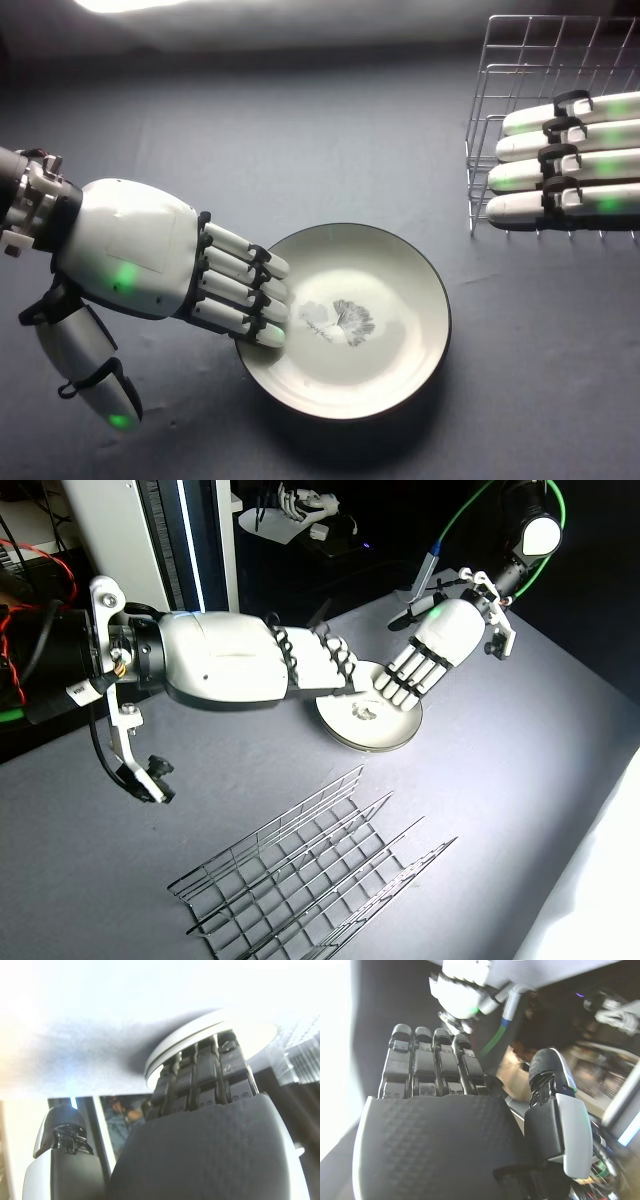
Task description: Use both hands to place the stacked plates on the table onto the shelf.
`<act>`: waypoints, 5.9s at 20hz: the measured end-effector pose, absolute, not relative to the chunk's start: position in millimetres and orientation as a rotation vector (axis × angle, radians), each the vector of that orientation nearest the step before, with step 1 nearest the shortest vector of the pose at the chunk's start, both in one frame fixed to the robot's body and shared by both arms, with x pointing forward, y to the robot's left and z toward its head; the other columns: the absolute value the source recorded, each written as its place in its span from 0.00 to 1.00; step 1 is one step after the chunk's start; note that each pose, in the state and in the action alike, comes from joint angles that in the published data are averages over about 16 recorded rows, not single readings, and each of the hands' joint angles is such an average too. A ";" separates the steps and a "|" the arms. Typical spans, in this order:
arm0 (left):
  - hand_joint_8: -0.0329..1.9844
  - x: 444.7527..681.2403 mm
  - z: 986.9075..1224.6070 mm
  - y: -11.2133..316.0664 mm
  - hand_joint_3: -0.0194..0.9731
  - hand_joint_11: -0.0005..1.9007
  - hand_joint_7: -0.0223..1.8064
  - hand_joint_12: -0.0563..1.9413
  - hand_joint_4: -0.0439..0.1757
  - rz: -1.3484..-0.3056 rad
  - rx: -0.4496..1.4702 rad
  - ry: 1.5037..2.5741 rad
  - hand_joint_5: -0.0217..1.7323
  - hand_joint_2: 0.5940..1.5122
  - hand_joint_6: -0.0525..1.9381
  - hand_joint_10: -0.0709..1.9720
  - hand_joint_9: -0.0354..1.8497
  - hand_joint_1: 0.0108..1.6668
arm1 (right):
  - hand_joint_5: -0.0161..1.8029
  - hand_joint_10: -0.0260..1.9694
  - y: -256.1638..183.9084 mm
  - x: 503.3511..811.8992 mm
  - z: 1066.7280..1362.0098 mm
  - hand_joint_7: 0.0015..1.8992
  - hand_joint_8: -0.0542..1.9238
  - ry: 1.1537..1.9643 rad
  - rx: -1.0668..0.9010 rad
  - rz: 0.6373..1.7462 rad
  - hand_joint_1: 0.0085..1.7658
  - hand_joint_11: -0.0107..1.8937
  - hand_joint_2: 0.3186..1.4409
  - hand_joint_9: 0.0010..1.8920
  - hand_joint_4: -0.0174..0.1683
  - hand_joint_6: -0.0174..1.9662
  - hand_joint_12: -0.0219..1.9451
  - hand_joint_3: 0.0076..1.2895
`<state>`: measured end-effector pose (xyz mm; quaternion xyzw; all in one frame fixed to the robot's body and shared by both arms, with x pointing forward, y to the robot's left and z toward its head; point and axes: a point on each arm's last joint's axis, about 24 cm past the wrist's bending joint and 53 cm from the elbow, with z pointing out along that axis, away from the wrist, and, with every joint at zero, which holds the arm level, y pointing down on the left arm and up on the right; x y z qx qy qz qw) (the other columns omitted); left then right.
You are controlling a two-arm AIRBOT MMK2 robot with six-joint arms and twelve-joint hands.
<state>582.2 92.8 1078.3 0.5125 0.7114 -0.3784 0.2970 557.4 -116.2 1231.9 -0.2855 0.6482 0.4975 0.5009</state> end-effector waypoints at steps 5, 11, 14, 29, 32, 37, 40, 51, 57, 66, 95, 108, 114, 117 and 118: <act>0.02 585.2 1074.1 97.4 0.04 0.01 0.02 0.02 0.19 -0.992 1.378 1.897 0.02 0.52 0.02 0.04 0.03 0.00 | 0.02 0.01 -109.3 553.7 1224.1 0.01 0.03 1.565 -0.736 1.222 0.01 0.01 0.81 0.01 0.12 0.02 0.01 0.02; 0.02 584.1 1068.5 98.8 0.04 0.01 0.01 0.02 0.19 -0.987 1.396 1.901 0.01 0.53 0.02 0.04 0.03 0.00 | 0.02 0.01 -95.8 558.5 1209.5 0.01 0.03 1.590 -0.747 1.231 0.01 0.01 0.80 0.01 0.12 0.02 0.01 0.02; 0.01 584.2 1065.9 96.3 0.04 0.01 0.01 0.02 0.20 -0.986 1.396 1.900 0.01 0.54 0.02 0.03 0.03 0.00 | 0.02 0.01 -89.2 559.9 1203.4 0.01 0.03 1.600 -0.749 1.238 0.01 0.01 0.80 0.01 0.12 0.02 0.01 0.02; 0.01 593.0 1066.4 47.1 0.04 0.01 0.01 0.02 0.20 -1.055 1.316 1.865 0.01 0.53 0.02 0.03 0.02 0.00 | 0.02 0.01 -79.8 564.9 1191.9 0.01 0.03 1.625 -0.743 1.244 0.19 0.01 0.74 0.01 0.12 0.02 0.01 0.02; 0.01 594.9 1069.3 38.3 0.04 0.01 0.01 0.02 0.21 -1.072 1.297 1.857 0.01 0.53 0.02 0.03 0.02 0.00 | 0.02 0.01 -79.0 565.3 1191.1 0.01 0.03 1.627 -0.741 1.245 0.32 0.01 0.70 0.01 0.12 0.02 0.01 0.02; 0.01 597.9 1075.4 28.0 0.04 0.01 0.01 0.02 0.22 -1.092 1.272 1.845 0.01 0.53 0.02 0.03 0.02 0.00 | 0.02 0.01 -76.5 566.9 1187.1 0.01 0.03 1.639 -0.736 1.244 0.56 0.02 0.64 0.01 0.12 0.02 0.02 0.02; 0.01 599.7 1079.2 22.9 0.04 0.01 0.01 0.02 0.22 -1.100 1.258 1.839 0.01 0.53 0.03 0.03 0.02 0.00 | 0.02 0.01 -74.1 568.1 1183.7 0.01 0.03 1.649 -0.731 1.242 0.70 0.02 0.62 0.01 0.12 0.02 0.07 0.01; 0.01 603.5 1087.6 13.7 0.04 0.01 0.01 0.02 0.20 -1.111 1.238 1.826 0.01 0.54 0.03 0.03 0.03 0.00 | 0.02 0.01 -60.3 570.5 1158.7 0.01 0.03 1.714 -0.716 1.240 0.79 0.01 0.65 0.01 0.11 0.02 0.35 0.01; 0.01 604.1 1088.1 13.6 0.04 0.01 0.01 0.02 0.19 -1.111 1.236 1.827 0.02 0.53 0.03 0.03 0.03 0.00 | 0.02 0.01 -52.5 575.8 1143.9 0.01 0.03 1.742 -0.712 1.238 0.78 0.01 0.66 0.02 0.10 0.02 0.42 0.01; 0.01 604.5 1088.1 13.9 0.04 0.01 0.01 0.02 0.19 -1.111 1.234 1.827 0.02 0.53 0.03 0.03 0.03 0.00 | 0.02 0.02 -37.2 591.7 1135.3 0.01 0.03 1.740 -0.704 1.233 0.78 0.01 0.68 0.02 0.10 0.02 0.41 0.01; 0.01 633.4 1181.1 100.0 0.04 0.01 0.02 0.03 0.21 -1.074 0.944 1.769 0.02 0.53 0.03 0.04 0.03 0.00 | 0.45 0.55 -15.1 591.0 1190.9 0.46 0.48 1.593 -0.692 1.315 0.68 0.44 0.62 0.46 0.17 0.52 0.82 0.00; 0.01 634.2 1201.3 176.5 0.04 0.01 0.02 0.03 0.21 -1.017 0.781 1.809 0.02 0.54 0.03 0.04 0.03 0.00 | 0.50 0.51 -27.7 604.7 1264.3 0.51 0.56 1.513 -0.433 1.390 0.68 0.44 0.63 0.51 0.26 0.59 0.81 0.00; 0.01 634.8 1200.2 176.7 0.04 0.01 0.02 0.03 0.21 -1.013 0.796 1.799 0.02 0.54 0.03 0.04 0.03 0.00 | 0.49 0.52 -39.1 622.8 1292.3 0.50 0.56 1.505 -0.185 1.471 0.68 0.44 0.63 0.51 0.26 0.60 0.82 0.00; 0.01 636.3 1199.6 176.1 0.04 0.01 0.02 0.03 0.21 -1.006 0.805 1.793 0.02 0.54 0.03 0.04 0.03 0.00 | 0.49 0.52 -47.1 635.4 1302.1 0.50 0.56 1.510 -0.033 1.513 0.68 0.44 0.63 0.51 0.26 0.60 0.82 0.00; 0.01 636.5 1199.3 175.7 0.04 0.01 0.02 0.03 0.21 -1.003 0.808 1.792 0.02 0.54 0.03 0.04 0.03 0.00 | 0.49 0.53 -50.0 639.9 1304.7 0.50 0.56 1.512 0.020 1.528 0.68 0.44 0.63 0.51 0.25 0.60 0.83 0.00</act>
